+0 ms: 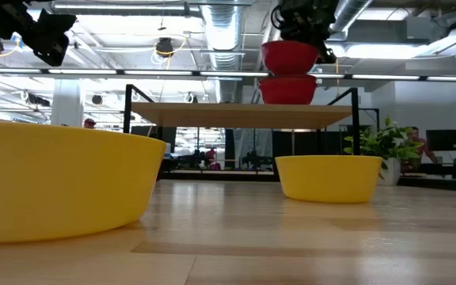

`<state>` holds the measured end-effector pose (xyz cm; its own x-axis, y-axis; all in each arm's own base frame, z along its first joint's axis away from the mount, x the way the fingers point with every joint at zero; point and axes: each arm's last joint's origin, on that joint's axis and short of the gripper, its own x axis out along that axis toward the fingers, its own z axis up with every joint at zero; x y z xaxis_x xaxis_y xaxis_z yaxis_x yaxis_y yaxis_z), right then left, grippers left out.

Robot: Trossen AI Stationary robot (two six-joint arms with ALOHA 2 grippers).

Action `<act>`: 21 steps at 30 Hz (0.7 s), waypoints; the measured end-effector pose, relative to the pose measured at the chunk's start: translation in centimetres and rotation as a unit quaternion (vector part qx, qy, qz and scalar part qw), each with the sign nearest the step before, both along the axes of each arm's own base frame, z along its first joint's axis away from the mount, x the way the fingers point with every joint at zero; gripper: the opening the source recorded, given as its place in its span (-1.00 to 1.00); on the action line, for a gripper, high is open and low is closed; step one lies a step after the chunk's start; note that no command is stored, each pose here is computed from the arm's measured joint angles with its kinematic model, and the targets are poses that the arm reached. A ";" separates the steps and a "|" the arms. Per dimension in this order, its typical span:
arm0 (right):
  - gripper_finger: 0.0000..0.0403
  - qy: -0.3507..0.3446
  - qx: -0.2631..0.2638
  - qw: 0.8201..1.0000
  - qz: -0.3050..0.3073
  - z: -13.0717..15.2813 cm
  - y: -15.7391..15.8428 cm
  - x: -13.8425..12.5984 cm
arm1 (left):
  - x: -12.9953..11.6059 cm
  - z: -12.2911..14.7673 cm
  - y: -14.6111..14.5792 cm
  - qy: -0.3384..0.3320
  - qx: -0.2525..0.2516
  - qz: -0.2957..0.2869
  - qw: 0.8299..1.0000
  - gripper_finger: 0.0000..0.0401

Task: Pick & Place Mini bowls
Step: Stack the red bowl on the red bowls on the shelf

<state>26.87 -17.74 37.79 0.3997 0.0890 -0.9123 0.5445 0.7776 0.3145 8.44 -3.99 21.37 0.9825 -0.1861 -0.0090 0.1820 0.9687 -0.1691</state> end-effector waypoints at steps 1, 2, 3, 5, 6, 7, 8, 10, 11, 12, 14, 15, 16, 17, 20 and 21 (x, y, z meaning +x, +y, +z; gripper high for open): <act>-1.00 0.000 -0.001 1.000 0.001 0.0 0.0 0.0 | 0.0 0.0 0.0 0.000 0.000 0.000 1.000 0.08; -1.00 -0.001 -0.001 1.000 0.000 0.0 -0.1 -0.1 | 0.0 0.0 0.0 -0.001 0.000 0.000 1.000 0.08; -1.00 -0.001 -0.001 1.000 -0.003 0.0 -0.1 -0.1 | 0.0 0.0 0.0 -0.001 0.000 0.000 1.000 0.08; -1.00 0.000 -0.001 1.000 -0.005 0.0 -0.2 -0.2 | 0.0 0.0 0.0 -0.001 -0.001 0.000 1.000 0.08; -1.00 0.001 -0.001 1.000 -0.006 0.0 -0.2 -0.2 | 0.0 0.0 0.0 -0.001 0.000 0.000 1.000 0.08; -1.00 0.002 -0.003 1.000 -0.006 0.0 -0.2 -0.2 | 0.0 0.0 0.0 -0.001 0.000 0.000 1.000 0.08; -1.00 0.008 -0.007 1.000 -0.007 -0.1 -0.3 0.0 | 0.0 0.0 0.0 -0.001 -0.001 0.000 1.000 0.08; -1.00 0.018 -0.006 1.000 -0.005 -0.5 -0.3 0.2 | 0.0 0.0 0.0 -0.001 -0.001 0.000 1.000 0.08; -1.00 0.022 -0.007 1.000 -0.003 -0.7 -0.4 0.2 | 0.0 0.0 0.0 -0.001 -0.001 0.000 1.000 0.08; -1.00 0.023 -0.008 1.000 -0.001 -0.8 -0.5 0.3 | 0.0 0.0 0.0 -0.002 -0.001 0.000 1.000 0.08; -1.00 0.021 -0.009 1.000 0.000 -0.9 -0.6 0.6 | 0.0 0.1 0.0 -0.003 -0.002 0.000 1.000 0.08; -1.00 0.024 -0.012 1.000 0.000 -1.0 -0.7 0.6 | 0.0 0.1 0.0 -0.003 -0.002 0.000 1.000 0.08; -1.00 0.026 -0.014 1.000 0.001 -1.1 -0.8 0.7 | 0.0 0.1 0.0 -0.004 -0.005 0.000 1.000 0.08; -1.00 0.023 -0.015 1.000 0.001 -1.2 -0.8 0.8 | 0.0 0.1 0.0 -0.004 -0.007 0.000 1.000 0.08; -0.98 0.030 -0.010 0.999 0.003 -1.4 -0.8 0.9 | 0.0 0.1 0.0 -0.004 -0.010 0.000 1.000 0.08; -0.98 0.030 -0.009 1.000 0.004 -1.4 -0.8 0.9 | 0.0 0.1 0.0 -0.005 -0.011 0.000 1.000 0.08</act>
<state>27.77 -18.56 36.38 0.3443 0.0752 -0.9359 0.5558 0.7870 0.2677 8.44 -3.99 21.51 0.9825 -0.1861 0.0045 0.1836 0.9648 -0.1884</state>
